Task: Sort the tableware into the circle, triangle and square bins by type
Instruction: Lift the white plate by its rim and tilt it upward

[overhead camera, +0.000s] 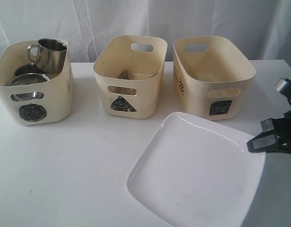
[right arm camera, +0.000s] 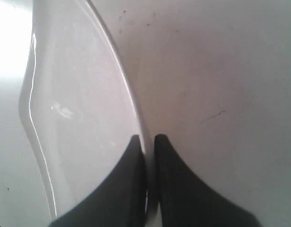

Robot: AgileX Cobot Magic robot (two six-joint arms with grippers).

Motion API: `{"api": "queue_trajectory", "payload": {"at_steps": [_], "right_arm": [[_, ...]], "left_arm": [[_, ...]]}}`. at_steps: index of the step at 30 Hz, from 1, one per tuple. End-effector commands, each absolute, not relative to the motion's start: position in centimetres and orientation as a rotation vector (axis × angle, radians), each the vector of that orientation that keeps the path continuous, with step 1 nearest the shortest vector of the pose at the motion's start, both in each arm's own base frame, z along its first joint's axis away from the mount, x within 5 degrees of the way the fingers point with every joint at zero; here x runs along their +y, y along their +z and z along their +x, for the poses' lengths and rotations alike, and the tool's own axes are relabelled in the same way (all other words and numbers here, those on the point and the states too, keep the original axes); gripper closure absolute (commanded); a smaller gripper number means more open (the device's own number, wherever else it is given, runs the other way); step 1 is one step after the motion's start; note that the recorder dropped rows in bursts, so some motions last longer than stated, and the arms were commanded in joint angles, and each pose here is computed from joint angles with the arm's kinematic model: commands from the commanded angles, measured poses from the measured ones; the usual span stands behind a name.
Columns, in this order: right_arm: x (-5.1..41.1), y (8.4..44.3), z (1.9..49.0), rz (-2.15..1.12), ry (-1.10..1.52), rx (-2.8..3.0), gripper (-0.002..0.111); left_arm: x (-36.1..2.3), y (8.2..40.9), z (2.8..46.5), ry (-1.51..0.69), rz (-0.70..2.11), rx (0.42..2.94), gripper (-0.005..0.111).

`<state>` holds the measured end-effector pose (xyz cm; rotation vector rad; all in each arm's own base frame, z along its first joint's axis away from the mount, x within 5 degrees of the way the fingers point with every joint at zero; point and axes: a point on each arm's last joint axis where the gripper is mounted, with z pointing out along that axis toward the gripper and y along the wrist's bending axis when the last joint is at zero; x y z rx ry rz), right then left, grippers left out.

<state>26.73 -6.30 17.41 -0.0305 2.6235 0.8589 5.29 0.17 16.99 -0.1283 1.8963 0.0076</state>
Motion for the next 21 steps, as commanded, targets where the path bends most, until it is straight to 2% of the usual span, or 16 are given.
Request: {"api": "queue_trajectory", "payload": {"at_steps": [1, 17, 21], "right_arm": [[-5.3, 18.5, 27.1, -0.100, 0.981, 2.494, 0.108], [-6.1, 17.3, 26.7, -0.179, 0.812, 2.585, 0.108], [-5.6, 17.8, 26.9, -0.095, 0.920, 2.533, 0.108]], "left_arm": [[0.2, 16.9, 5.3, 0.001, -0.134, 1.892, 0.107], [0.2, 16.9, 5.3, 0.001, -0.134, 1.892, 0.107], [0.2, 16.9, 5.3, 0.001, -0.134, 1.892, 0.107]]}}
